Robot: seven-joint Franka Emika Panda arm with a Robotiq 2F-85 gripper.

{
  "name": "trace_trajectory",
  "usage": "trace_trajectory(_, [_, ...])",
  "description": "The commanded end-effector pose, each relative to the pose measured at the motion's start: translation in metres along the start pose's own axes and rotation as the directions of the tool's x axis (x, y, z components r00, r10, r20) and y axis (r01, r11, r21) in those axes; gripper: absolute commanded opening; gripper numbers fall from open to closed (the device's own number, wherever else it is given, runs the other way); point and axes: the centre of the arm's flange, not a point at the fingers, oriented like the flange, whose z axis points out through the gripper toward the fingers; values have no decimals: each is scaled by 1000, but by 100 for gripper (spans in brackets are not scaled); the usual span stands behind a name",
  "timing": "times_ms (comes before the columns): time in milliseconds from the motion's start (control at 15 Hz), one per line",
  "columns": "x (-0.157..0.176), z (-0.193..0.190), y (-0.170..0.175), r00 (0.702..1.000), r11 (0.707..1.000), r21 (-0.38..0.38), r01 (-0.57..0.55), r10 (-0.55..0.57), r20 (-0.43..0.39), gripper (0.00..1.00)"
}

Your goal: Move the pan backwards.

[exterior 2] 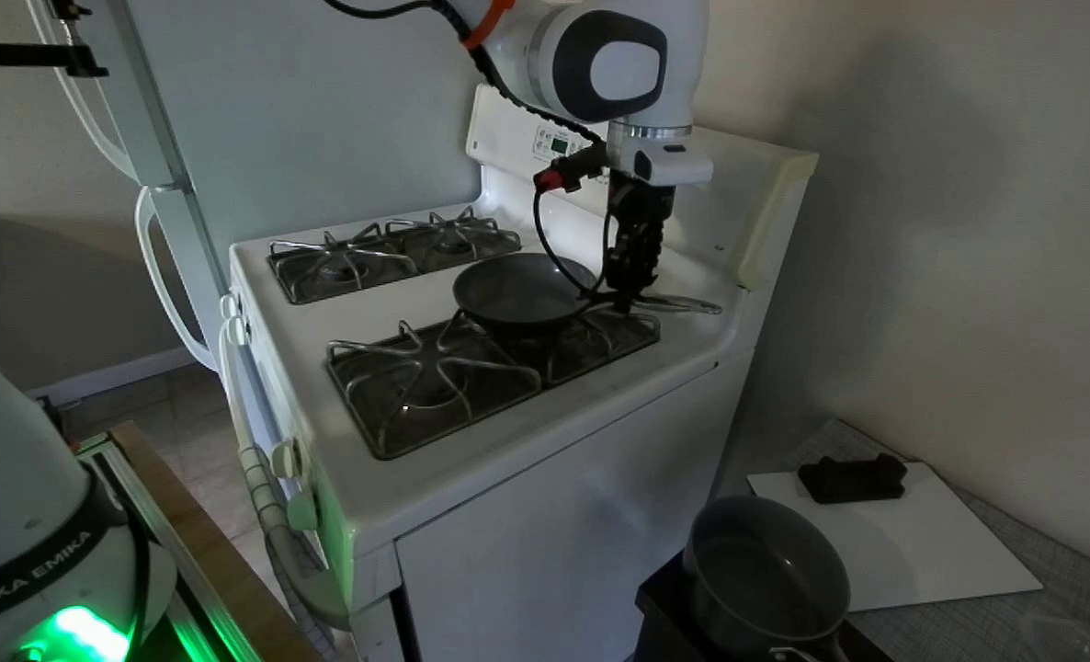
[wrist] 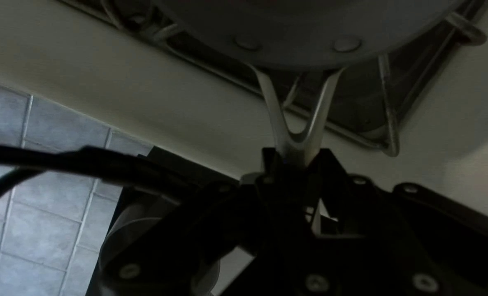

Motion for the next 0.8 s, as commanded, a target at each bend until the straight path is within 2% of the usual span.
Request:
trace_trajectory(0, [1,-5,-11,992,992,28,-122,122,-21,5])
trace_trajectory(733, [18,5,-17,984,985,16,-170,170,-44,5])
